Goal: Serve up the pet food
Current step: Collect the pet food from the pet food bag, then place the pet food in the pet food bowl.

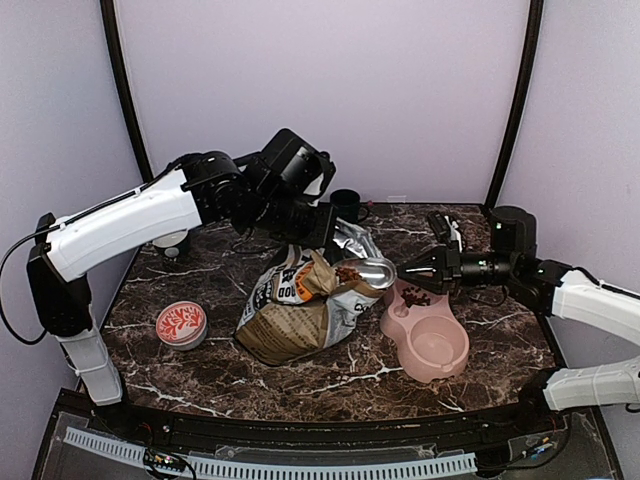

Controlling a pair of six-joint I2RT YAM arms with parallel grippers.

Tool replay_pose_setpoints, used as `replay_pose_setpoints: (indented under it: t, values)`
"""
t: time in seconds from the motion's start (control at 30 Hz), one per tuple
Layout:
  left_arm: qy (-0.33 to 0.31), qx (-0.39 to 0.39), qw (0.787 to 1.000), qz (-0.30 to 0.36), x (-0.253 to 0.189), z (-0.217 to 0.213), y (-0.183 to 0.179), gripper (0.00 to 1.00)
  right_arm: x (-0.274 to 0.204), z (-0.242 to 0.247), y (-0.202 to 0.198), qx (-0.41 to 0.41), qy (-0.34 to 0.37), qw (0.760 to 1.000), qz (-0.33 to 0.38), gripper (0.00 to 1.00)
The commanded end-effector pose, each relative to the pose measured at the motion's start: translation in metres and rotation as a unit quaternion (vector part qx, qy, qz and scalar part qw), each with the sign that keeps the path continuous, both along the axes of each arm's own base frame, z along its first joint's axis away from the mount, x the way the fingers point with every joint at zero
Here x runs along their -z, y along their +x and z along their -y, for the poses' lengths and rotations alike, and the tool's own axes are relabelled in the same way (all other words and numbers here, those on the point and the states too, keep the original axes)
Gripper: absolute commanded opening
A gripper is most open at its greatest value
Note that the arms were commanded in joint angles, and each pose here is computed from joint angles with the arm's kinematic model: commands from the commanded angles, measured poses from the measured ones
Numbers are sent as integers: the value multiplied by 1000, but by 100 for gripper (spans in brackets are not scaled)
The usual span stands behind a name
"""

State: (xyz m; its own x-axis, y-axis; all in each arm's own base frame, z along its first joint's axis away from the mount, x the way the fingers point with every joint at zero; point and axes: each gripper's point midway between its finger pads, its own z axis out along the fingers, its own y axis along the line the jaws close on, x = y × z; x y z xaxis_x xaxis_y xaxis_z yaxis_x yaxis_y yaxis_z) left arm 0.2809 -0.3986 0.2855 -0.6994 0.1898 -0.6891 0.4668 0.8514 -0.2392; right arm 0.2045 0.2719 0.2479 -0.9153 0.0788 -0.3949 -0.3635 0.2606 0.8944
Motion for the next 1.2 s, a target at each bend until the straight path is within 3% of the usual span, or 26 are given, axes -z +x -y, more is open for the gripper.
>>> replay_pose_setpoints:
  t: [0.0,0.4,1.17]
  values:
    - [6,-15,1000,23,-12,-7,9,0,-27,2,-9,-25,56,998,21,0]
    - [-3,-18,999,33,-24,-10,9,0,-52,11,-11,-33,111,993,14,0]
    - [-4,-23,999,34,-24,-17,6,0,-55,30,3,0,106,994,-4,0]
